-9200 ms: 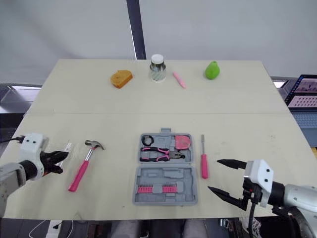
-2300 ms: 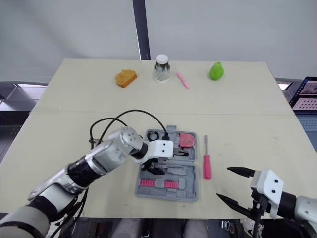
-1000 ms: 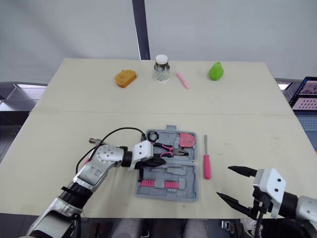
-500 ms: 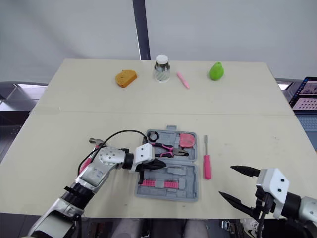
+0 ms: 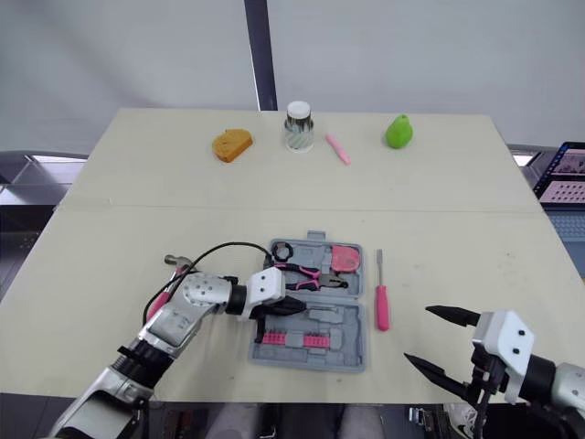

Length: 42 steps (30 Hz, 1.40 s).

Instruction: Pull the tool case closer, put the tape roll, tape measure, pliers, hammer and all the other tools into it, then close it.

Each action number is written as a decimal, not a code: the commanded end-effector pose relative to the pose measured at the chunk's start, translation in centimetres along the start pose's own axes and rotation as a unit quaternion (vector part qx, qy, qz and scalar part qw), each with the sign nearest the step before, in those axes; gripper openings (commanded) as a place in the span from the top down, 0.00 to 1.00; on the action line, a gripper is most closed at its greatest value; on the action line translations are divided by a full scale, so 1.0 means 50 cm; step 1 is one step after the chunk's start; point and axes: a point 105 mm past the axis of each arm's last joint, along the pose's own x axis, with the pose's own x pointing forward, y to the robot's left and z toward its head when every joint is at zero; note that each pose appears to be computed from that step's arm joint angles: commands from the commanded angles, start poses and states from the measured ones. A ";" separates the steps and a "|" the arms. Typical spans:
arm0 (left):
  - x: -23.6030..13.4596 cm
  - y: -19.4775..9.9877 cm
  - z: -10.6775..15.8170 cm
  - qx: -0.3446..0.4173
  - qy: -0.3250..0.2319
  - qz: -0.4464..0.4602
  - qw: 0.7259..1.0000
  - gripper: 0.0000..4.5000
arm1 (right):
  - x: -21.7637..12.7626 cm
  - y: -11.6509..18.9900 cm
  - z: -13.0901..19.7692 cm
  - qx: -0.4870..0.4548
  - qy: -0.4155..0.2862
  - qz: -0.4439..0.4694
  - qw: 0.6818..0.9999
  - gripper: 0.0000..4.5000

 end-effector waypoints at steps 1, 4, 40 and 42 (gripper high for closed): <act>0.006 -0.013 -0.019 -0.016 0.021 -0.007 1.000 0.99 | -0.008 -0.005 0.013 -0.008 -0.008 -0.012 1.000 0.00; 0.008 -0.010 -0.022 -0.039 0.017 0.000 0.999 0.99 | -0.007 -0.005 0.014 -0.007 -0.010 -0.013 1.000 0.00; -0.006 -0.015 -0.029 -0.031 0.020 0.021 0.999 0.99 | 0.001 -0.008 0.013 -0.008 -0.010 -0.017 1.000 0.00; -0.006 -0.014 -0.031 -0.035 0.019 0.023 0.999 0.99 | -0.001 -0.008 0.013 -0.008 -0.010 -0.018 1.000 0.00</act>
